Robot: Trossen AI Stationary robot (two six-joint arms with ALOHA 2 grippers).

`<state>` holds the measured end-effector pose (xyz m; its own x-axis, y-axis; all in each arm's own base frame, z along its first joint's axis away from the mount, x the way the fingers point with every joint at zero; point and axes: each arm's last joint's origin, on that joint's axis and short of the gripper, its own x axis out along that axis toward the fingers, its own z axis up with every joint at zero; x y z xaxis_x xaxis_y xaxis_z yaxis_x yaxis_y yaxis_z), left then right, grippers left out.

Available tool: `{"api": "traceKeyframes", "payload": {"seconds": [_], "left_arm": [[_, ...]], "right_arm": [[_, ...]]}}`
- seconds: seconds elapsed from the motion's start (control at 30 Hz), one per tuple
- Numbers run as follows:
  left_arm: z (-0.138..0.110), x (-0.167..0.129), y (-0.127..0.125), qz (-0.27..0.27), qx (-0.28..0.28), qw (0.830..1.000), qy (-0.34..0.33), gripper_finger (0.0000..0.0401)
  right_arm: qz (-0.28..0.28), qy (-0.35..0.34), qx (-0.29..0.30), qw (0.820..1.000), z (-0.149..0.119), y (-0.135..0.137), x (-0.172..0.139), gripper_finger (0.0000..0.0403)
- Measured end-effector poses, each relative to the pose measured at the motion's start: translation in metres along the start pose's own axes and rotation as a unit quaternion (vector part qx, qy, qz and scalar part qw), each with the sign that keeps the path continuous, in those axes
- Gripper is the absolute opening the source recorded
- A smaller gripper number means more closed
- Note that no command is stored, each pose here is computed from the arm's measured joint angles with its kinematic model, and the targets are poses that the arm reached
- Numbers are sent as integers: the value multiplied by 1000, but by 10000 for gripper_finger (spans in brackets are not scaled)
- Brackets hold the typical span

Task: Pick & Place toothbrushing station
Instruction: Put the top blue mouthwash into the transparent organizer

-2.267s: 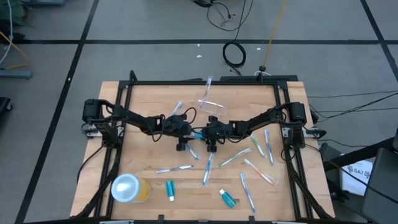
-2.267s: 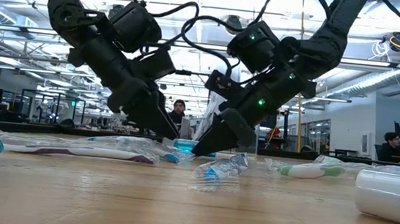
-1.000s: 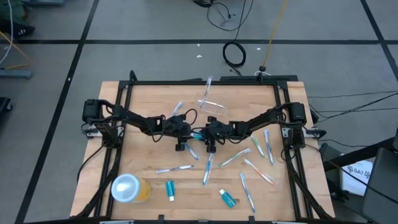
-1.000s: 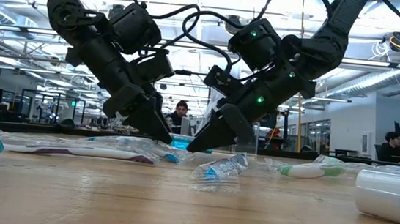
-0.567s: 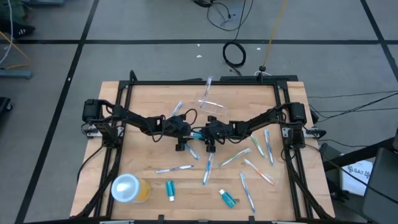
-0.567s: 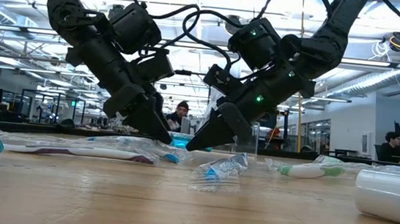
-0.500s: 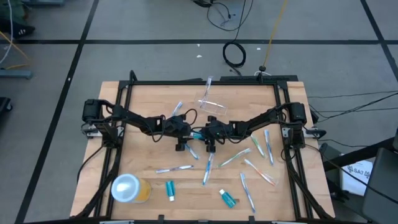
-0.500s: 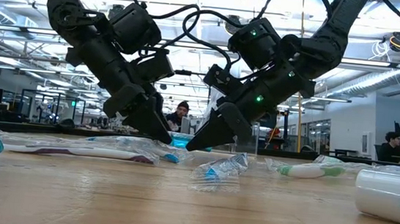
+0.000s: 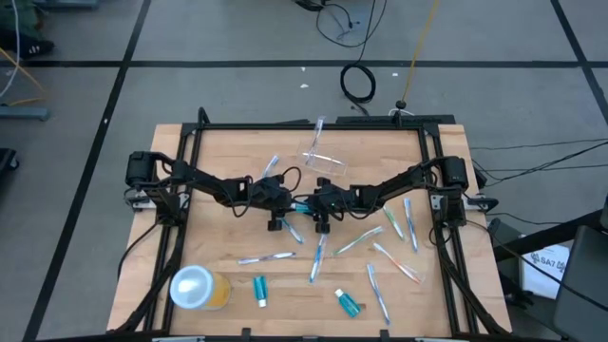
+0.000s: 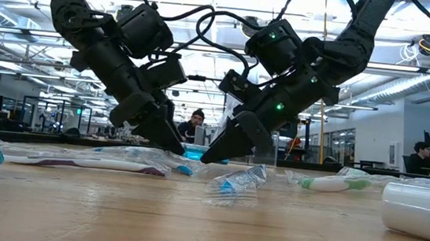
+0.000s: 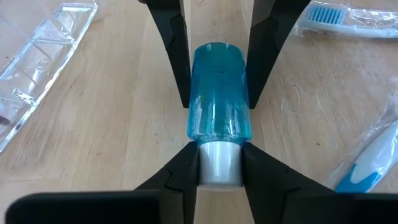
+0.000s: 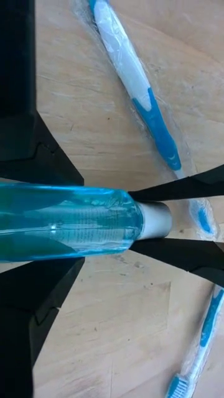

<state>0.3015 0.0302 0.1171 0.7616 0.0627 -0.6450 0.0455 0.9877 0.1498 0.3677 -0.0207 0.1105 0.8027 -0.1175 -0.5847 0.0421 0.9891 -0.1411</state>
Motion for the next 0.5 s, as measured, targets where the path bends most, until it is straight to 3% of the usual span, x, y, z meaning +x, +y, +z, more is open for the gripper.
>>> {"api": "traceKeyframes", "payload": {"seconds": [0.5], "left_arm": [[6,1,0,37,27,999,3,112]], "right_arm": [[-6,16,-1,1000,1,-1,-4,230]]}}
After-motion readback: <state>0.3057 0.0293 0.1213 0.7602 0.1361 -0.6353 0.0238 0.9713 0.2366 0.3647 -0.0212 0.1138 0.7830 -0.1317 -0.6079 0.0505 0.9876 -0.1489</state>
